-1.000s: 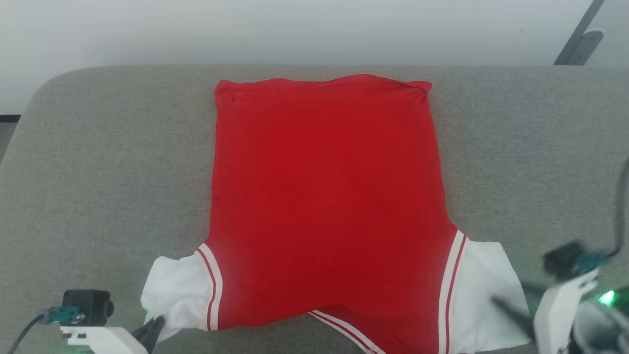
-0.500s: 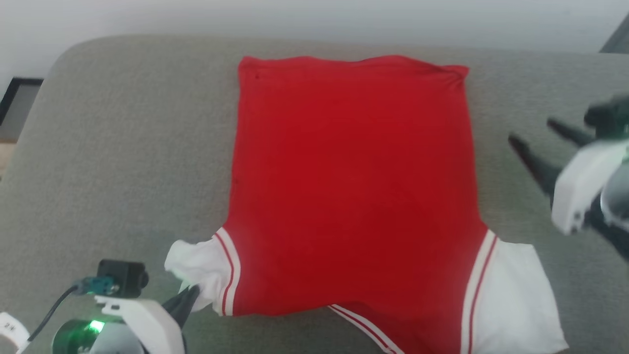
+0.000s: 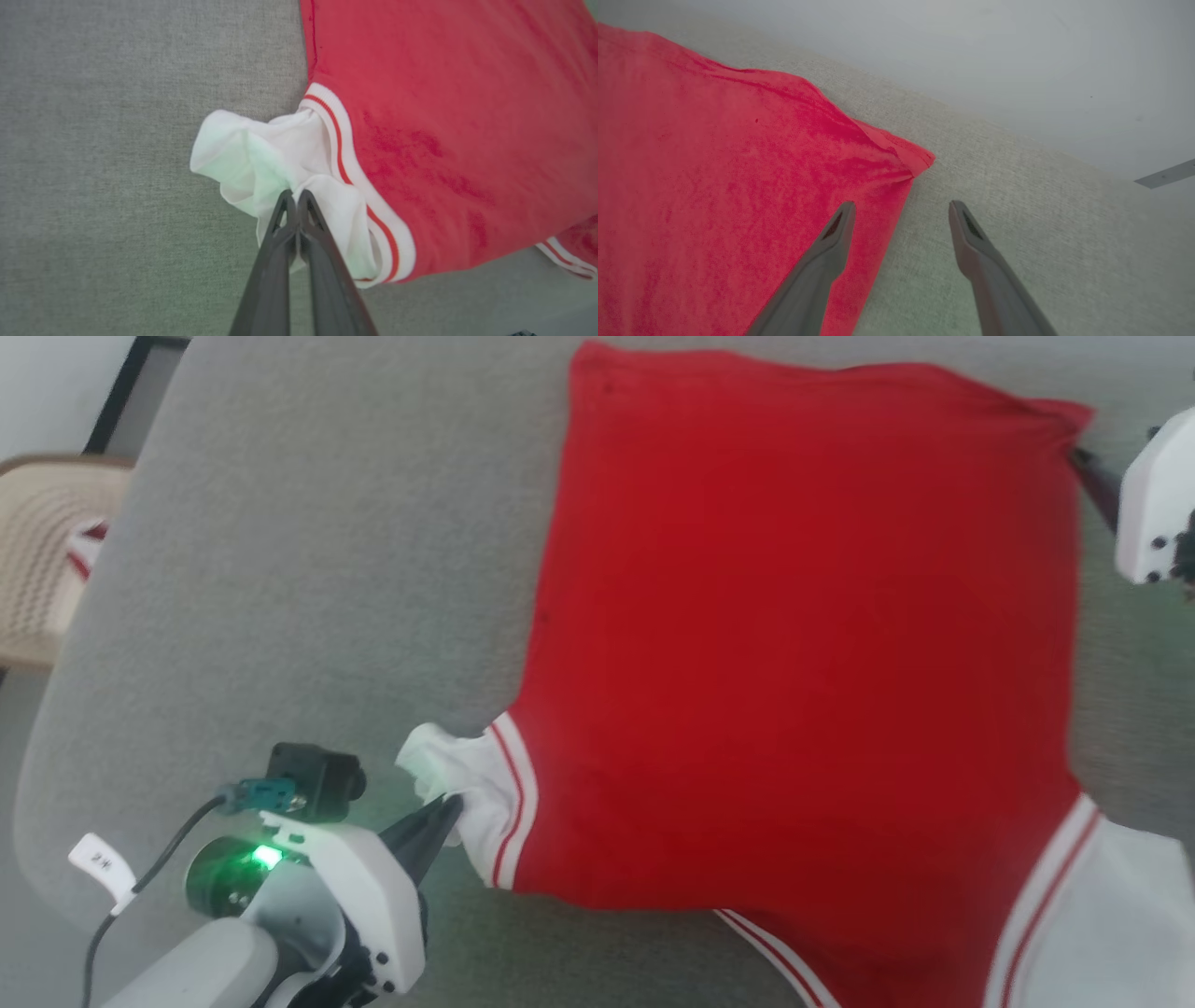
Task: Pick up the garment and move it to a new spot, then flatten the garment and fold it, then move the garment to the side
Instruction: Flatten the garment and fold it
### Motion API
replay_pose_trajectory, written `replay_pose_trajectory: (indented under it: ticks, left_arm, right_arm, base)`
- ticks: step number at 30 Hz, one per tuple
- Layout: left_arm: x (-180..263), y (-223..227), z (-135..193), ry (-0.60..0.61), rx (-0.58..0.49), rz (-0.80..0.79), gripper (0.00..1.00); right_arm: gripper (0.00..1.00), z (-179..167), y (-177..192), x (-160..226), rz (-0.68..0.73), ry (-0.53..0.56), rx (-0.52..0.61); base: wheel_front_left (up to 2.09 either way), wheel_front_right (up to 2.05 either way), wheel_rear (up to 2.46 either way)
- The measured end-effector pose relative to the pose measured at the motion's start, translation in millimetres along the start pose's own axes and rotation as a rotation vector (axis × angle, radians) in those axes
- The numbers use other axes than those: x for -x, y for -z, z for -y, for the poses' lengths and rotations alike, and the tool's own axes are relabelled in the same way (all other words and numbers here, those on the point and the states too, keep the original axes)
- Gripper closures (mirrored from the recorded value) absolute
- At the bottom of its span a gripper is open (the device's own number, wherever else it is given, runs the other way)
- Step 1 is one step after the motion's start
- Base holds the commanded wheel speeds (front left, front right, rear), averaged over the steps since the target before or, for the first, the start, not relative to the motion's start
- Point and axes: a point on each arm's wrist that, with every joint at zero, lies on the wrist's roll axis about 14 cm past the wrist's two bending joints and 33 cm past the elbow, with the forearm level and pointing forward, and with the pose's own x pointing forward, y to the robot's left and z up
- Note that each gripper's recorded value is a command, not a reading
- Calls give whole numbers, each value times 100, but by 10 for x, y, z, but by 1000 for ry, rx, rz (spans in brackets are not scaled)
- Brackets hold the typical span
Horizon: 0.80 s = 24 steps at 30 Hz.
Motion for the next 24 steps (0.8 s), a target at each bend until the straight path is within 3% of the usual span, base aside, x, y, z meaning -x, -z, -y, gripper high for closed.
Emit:
replay_pose_trajectory:
  ticks: [10,11,12,13,18,24]
  left_arm:
    - [-79,149,-155,-45,42,-37,100]
    - [-77,170,-176,-52,46,-42,100]
    - [-74,187,-193,-56,49,-45,100]
    - [-71,195,-207,-62,51,-43,100]
    - [-75,202,-240,-67,56,-37,100]
    - [-58,123,-265,-68,43,-9,100]
  right_arm:
    - [0,-166,565,-619,-294,-27,-108]
    - [31,-189,627,-639,-330,-31,-114]
    - [85,-206,649,-651,-360,-34,-110]
    - [100,-222,660,-657,-384,-37,-110]
    - [100,-294,645,-608,-410,-54,-81]
    - [100,-333,536,-428,-340,-76,-28]
  base:
    - [0,0,0]
    - [0,0,0]
    - [0,0,0]
    - [0,0,0]
    - [0,0,0]
    - [0,0,0]
